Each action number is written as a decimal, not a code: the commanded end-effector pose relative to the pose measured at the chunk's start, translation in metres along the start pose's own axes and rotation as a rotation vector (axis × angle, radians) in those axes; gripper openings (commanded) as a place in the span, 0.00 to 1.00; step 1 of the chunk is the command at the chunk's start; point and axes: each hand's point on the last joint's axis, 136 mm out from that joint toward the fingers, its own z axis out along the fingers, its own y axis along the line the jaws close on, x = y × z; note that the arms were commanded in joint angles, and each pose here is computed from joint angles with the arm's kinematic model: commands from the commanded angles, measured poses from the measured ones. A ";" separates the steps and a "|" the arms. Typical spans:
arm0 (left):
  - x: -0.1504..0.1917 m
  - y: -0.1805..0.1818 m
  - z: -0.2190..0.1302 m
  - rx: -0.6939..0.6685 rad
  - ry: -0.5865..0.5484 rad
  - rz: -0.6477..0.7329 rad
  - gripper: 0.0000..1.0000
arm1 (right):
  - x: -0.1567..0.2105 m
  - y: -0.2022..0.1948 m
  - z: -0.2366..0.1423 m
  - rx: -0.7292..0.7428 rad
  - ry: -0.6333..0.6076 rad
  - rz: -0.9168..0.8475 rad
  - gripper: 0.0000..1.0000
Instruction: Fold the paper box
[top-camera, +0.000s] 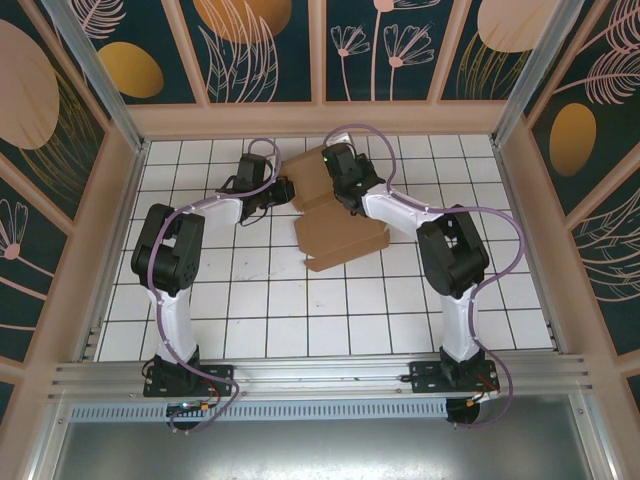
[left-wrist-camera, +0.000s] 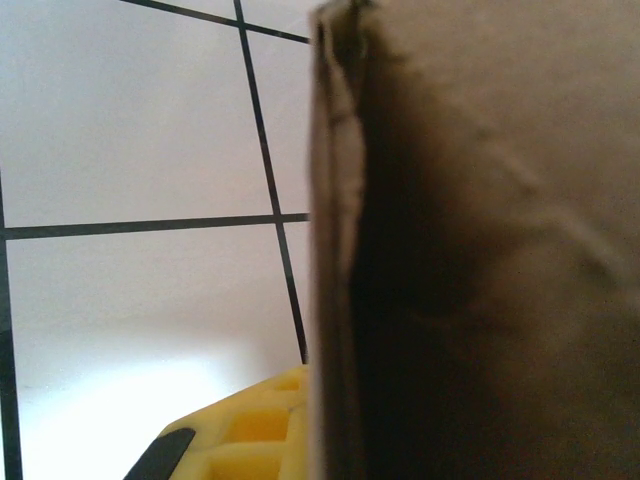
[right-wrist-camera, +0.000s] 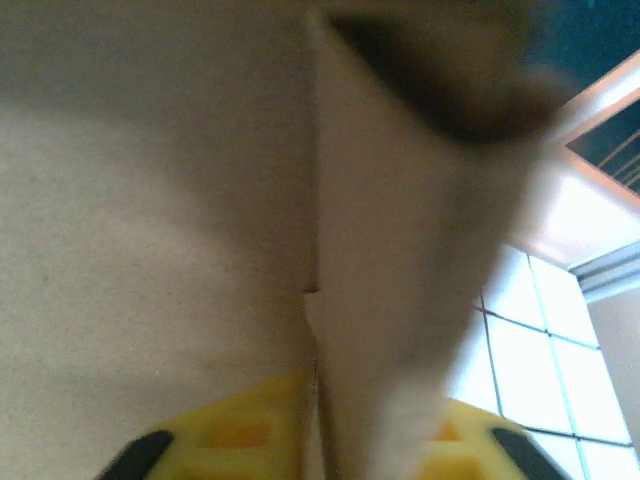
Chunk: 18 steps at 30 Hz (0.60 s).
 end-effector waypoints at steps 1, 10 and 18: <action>-0.030 -0.046 -0.012 0.140 -0.076 0.051 0.00 | 0.003 0.020 -0.001 -0.057 -0.001 0.005 0.32; -0.029 -0.038 -0.007 0.102 -0.072 0.017 0.00 | -0.022 0.021 -0.031 -0.202 -0.072 0.089 0.61; -0.029 -0.035 -0.006 0.087 -0.065 0.010 0.00 | -0.037 0.000 -0.052 -0.228 -0.115 0.152 0.79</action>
